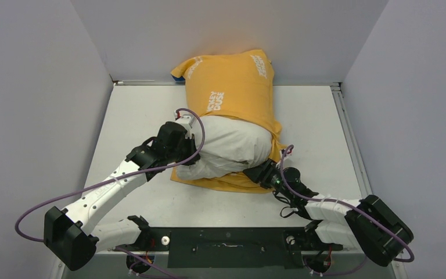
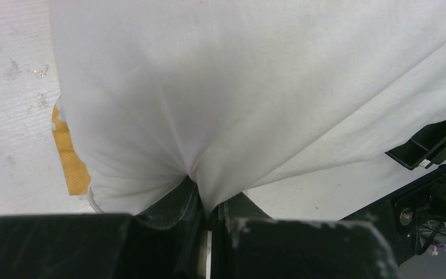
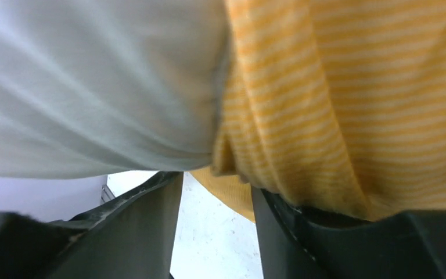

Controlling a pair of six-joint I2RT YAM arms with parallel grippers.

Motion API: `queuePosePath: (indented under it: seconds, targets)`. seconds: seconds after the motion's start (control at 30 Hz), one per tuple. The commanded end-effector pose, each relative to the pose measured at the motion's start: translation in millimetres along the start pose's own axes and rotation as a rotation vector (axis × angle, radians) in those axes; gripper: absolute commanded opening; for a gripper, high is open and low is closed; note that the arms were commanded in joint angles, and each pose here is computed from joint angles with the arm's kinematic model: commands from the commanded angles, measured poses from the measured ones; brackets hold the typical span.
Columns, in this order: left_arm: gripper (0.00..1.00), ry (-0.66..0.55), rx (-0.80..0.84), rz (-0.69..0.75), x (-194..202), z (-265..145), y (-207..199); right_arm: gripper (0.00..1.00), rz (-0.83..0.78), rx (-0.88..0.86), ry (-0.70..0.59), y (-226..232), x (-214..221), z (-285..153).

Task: Put the pillow into the pillowcase
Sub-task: Stuff the pillow into the pillowcase.

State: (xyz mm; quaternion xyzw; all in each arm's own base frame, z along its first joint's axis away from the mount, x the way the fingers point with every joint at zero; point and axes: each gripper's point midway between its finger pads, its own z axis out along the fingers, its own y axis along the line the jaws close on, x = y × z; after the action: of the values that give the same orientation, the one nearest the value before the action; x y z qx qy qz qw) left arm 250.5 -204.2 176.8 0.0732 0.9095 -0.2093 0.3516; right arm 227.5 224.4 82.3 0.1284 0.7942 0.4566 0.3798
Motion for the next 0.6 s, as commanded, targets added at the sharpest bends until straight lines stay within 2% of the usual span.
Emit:
queuePosePath:
  seconds: [0.0,0.1,0.27,0.37,0.43,0.57]
  targets:
    - [0.00,-0.144,0.028,-0.015,-40.2,-12.6,-9.1,0.51,-0.005,0.016,-0.054,-4.8,-12.1,12.2]
    - [0.00,-0.146,0.031,-0.018,-40.3,-13.7,-9.7,0.52,0.007,0.006,-0.055,-4.0,-13.0,23.6]
    - [0.00,-0.151,0.046,-0.022,-41.3,-16.6,-12.6,0.48,0.009,-0.092,-0.107,12.5,-25.7,37.8]
    - [0.00,-0.150,0.045,-0.022,-39.9,-17.1,-11.8,0.49,0.014,-0.157,-0.138,23.3,-33.3,37.7]
    - [0.00,-0.147,0.032,-0.019,-38.8,-17.0,-8.7,0.53,0.003,-0.194,-0.131,31.7,-33.0,36.9]
    - [0.00,-0.147,0.027,-0.012,-38.6,-17.8,-7.6,0.70,-0.024,-0.213,-0.137,36.9,-32.9,31.5]
